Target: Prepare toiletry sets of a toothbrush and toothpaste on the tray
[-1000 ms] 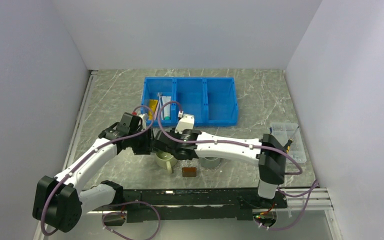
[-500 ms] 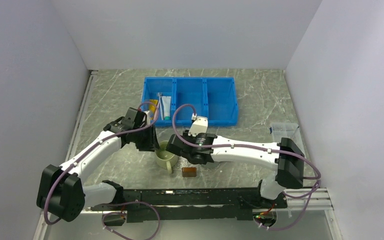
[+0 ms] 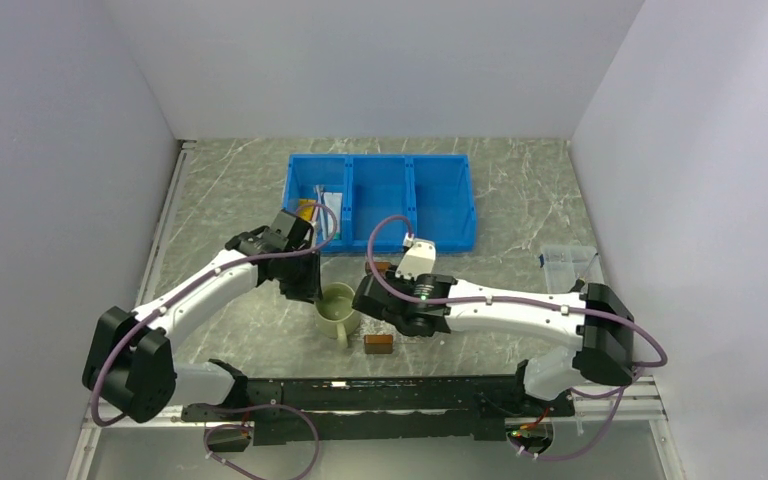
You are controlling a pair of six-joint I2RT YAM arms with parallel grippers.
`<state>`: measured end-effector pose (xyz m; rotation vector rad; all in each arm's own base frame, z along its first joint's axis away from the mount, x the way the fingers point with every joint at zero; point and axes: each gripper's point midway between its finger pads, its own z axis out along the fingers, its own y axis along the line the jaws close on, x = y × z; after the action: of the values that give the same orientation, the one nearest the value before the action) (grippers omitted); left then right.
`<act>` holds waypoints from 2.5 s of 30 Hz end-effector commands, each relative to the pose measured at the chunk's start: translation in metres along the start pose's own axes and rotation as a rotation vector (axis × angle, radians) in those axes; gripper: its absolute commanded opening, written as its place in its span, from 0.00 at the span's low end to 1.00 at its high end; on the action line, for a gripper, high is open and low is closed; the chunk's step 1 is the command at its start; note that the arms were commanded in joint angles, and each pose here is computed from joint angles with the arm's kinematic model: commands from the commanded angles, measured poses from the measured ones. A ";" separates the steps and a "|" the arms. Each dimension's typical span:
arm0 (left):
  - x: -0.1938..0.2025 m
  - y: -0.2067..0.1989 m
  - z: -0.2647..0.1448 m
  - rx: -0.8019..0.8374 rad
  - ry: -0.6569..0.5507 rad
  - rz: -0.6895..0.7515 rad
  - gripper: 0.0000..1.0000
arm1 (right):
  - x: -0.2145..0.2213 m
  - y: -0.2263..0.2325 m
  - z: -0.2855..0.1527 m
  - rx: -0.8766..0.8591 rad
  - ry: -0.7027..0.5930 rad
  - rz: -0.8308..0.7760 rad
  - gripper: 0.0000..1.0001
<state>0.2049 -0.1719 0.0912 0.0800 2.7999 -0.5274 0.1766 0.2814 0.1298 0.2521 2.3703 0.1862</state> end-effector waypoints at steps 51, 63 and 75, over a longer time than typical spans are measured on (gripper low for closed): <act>-0.047 -0.053 -0.030 0.155 -0.064 0.815 0.00 | -0.017 -0.042 -0.016 -0.082 -0.086 0.097 0.36; -0.042 -0.045 -0.014 0.135 -0.008 0.796 0.00 | -0.018 -0.047 -0.017 -0.084 -0.093 0.103 0.37; -0.037 -0.036 -0.006 0.102 0.035 0.786 0.00 | -0.015 -0.044 -0.014 -0.079 -0.085 0.095 0.37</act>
<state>0.2260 -0.1887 0.1028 1.1508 2.5537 -0.4006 0.1667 0.2325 0.1341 0.3198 2.2982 0.2931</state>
